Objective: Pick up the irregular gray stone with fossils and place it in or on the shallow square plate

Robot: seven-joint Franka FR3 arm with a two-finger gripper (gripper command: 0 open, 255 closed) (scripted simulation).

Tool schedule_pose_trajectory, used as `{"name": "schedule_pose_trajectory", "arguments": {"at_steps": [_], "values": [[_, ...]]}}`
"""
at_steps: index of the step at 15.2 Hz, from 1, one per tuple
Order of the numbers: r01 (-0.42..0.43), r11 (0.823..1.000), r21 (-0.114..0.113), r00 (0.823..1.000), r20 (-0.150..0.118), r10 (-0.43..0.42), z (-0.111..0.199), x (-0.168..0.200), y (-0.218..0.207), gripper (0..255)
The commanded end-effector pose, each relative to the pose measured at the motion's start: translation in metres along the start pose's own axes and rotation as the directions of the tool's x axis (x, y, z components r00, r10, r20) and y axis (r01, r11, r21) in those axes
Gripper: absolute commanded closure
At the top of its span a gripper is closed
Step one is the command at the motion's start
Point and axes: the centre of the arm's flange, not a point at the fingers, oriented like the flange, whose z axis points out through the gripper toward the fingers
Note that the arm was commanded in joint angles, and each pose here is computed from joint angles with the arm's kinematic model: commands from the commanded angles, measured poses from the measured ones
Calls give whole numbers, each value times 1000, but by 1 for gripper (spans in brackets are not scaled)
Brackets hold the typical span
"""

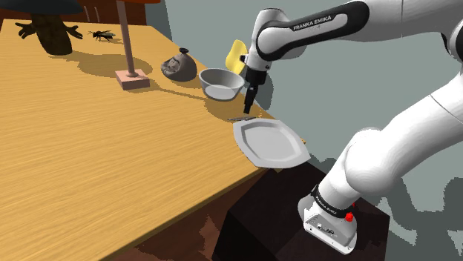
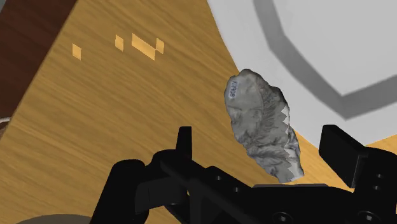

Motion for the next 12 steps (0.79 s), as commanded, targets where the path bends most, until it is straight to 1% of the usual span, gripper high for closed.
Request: {"name": "schedule_pose_trajectory", "arguments": {"at_steps": [1, 7, 12], "values": [[7, 999, 34, 1000, 15, -8, 1, -4, 3, 0], [7, 999, 34, 1000, 15, -8, 36, -5, 2, 0], [7, 999, 34, 1000, 15, -8, 36, -5, 2, 0]]}}
